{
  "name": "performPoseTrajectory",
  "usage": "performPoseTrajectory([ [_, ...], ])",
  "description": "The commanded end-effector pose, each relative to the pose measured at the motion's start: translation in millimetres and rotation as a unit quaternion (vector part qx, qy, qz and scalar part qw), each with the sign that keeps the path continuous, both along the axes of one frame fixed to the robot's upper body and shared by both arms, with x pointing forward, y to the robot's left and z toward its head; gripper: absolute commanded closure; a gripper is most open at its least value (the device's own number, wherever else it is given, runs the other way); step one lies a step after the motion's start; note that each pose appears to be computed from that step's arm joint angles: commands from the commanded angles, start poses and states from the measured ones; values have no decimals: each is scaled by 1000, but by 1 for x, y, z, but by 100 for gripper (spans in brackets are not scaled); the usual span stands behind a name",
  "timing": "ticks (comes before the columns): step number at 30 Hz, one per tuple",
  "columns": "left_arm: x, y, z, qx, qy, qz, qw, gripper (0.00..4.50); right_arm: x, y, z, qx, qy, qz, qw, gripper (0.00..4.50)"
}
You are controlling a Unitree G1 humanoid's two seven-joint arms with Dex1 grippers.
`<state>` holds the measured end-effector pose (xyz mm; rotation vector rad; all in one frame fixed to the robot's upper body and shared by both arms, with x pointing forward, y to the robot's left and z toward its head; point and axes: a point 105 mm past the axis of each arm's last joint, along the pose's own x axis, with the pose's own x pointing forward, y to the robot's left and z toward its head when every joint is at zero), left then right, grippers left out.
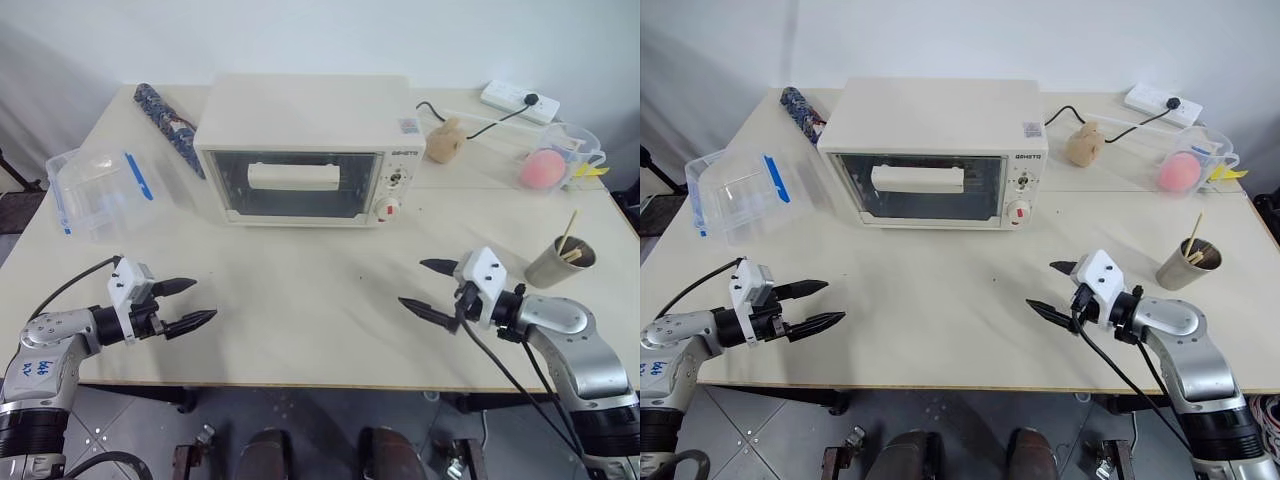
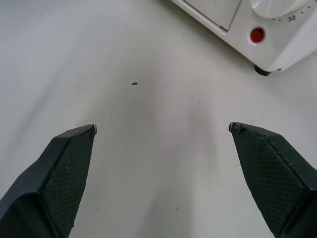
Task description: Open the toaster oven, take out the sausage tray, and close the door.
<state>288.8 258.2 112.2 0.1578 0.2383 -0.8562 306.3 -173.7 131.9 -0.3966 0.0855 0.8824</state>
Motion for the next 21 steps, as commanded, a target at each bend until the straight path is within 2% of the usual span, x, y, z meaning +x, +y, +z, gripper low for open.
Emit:
performPoseTrajectory([
  [1, -2, 4, 10, 39, -21, -8, 999, 2, 0, 4, 8, 0, -17, 10, 1000, 0],
  [3, -3, 9, 4, 63, -15, 1, 998, 2, 2, 7, 11, 7, -19, 12, 1000, 0],
  [6, -2, 10, 10, 39, -14, 13, 999, 2, 3, 12, 16, 22, -17, 15, 999, 0],
  [12, 4, 16, 31, 7, -35, 36, 999, 2, 4, 38, 33, 49, -7, 50, 998, 0],
  [17, 10, 23, 56, -53, -56, 61, 995, 2, 18, 67, 54, 57, -13, 77, 995, 0],
  [21, 7, 30, 67, -72, -73, 65, 993, 2, 31, 86, 76, 88, -33, 97, 991, 0],
])
